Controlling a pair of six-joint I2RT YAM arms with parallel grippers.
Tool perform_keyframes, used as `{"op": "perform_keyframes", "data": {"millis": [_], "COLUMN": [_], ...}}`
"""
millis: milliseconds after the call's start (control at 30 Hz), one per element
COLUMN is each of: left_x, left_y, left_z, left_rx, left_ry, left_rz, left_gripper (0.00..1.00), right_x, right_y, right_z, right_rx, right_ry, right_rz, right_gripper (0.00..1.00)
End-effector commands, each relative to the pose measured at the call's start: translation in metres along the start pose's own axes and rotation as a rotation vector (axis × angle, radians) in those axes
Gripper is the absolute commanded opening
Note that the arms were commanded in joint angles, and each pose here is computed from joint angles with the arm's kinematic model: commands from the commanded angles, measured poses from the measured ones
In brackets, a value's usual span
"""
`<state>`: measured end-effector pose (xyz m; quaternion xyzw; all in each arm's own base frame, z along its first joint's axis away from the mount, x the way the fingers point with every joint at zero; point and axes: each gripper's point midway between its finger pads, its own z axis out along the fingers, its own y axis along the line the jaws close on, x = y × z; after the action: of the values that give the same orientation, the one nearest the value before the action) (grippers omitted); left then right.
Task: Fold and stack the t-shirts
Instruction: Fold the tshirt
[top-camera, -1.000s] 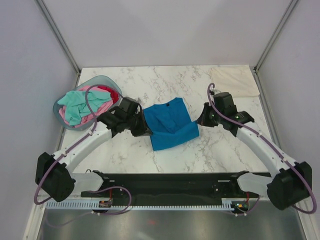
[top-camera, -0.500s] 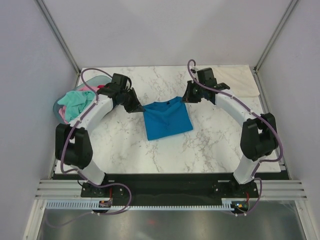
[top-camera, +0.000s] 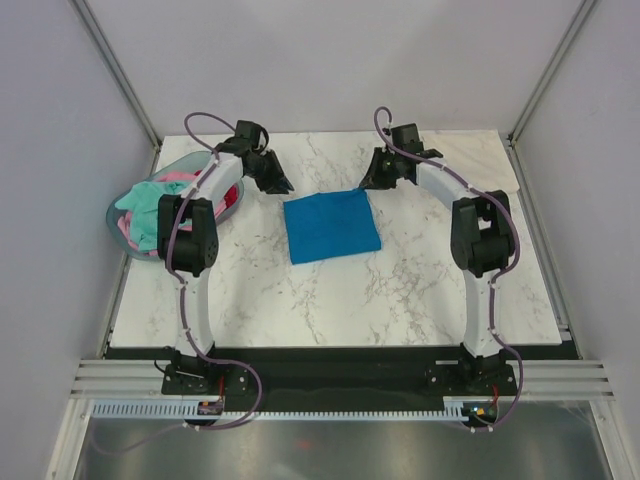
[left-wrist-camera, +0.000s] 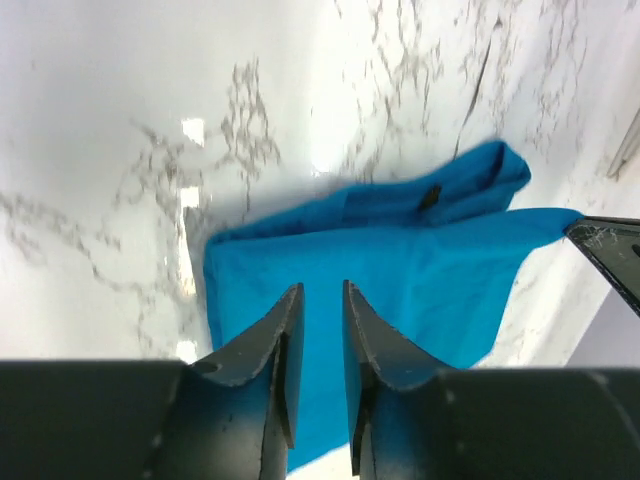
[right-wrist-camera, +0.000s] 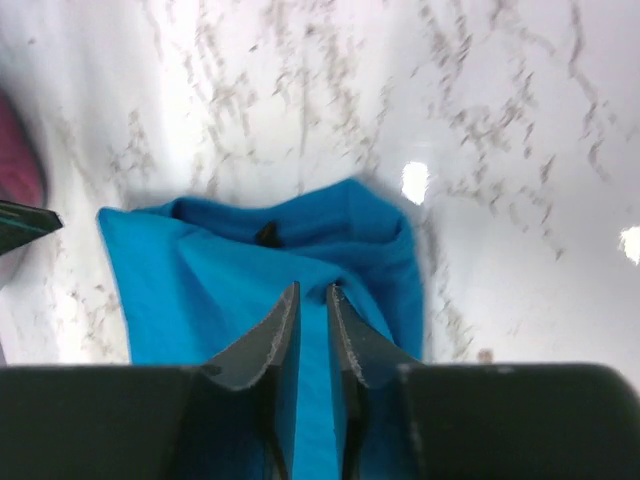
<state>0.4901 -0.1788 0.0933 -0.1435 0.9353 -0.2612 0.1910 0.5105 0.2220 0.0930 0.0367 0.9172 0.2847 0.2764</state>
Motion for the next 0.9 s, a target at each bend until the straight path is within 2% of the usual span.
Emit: {"op": "perform_keyframes", "data": {"millis": [0, 67, 133, 200, 333, 433, 600, 767, 867], "left_x": [-0.024, -0.033, -0.032, -0.029, -0.004, 0.010, 0.020, 0.029, 0.024], "left_y": [-0.007, 0.003, 0.015, 0.011, -0.009, -0.025, -0.014, 0.010, 0.014], "left_z": [-0.003, -0.006, -0.010, -0.021, -0.025, -0.021, -0.001, 0.037, 0.053], "left_rx": [0.012, -0.058, -0.148, -0.159, -0.064, 0.018, 0.007, -0.049, -0.057], "left_ry": [-0.036, -0.068, -0.106, -0.125, -0.070, -0.031, 0.018, 0.069, 0.077], "left_rz": [0.070, 0.079, 0.096, 0.130, 0.166, 0.207, 0.195, 0.142, 0.148], "left_gripper": [0.31, 0.31, 0.31, 0.32, 0.31, 0.30, 0.28, 0.27, 0.28], "right_x": [-0.023, -0.027, -0.024, -0.020, 0.011, 0.030, 0.045, 0.076, 0.085], "right_y": [0.001, -0.003, -0.003, 0.003, -0.003, -0.007, -0.016, -0.046, -0.053], "right_z": [0.011, 0.009, 0.005, -0.005, -0.014, -0.016, -0.017, -0.023, -0.032], "right_rx": [-0.042, -0.039, -0.045, -0.071, -0.096, -0.111, -0.093, 0.021, 0.049], "right_ry": [-0.036, -0.045, -0.034, -0.025, 0.046, 0.089, 0.115, 0.153, 0.131], "right_rz": [0.038, 0.042, 0.015, -0.014, -0.073, -0.097, -0.121, -0.088, -0.088], "right_gripper": [0.26, 0.42, 0.44, 0.45, 0.49, 0.49, 0.50, 0.42, 0.34]}}
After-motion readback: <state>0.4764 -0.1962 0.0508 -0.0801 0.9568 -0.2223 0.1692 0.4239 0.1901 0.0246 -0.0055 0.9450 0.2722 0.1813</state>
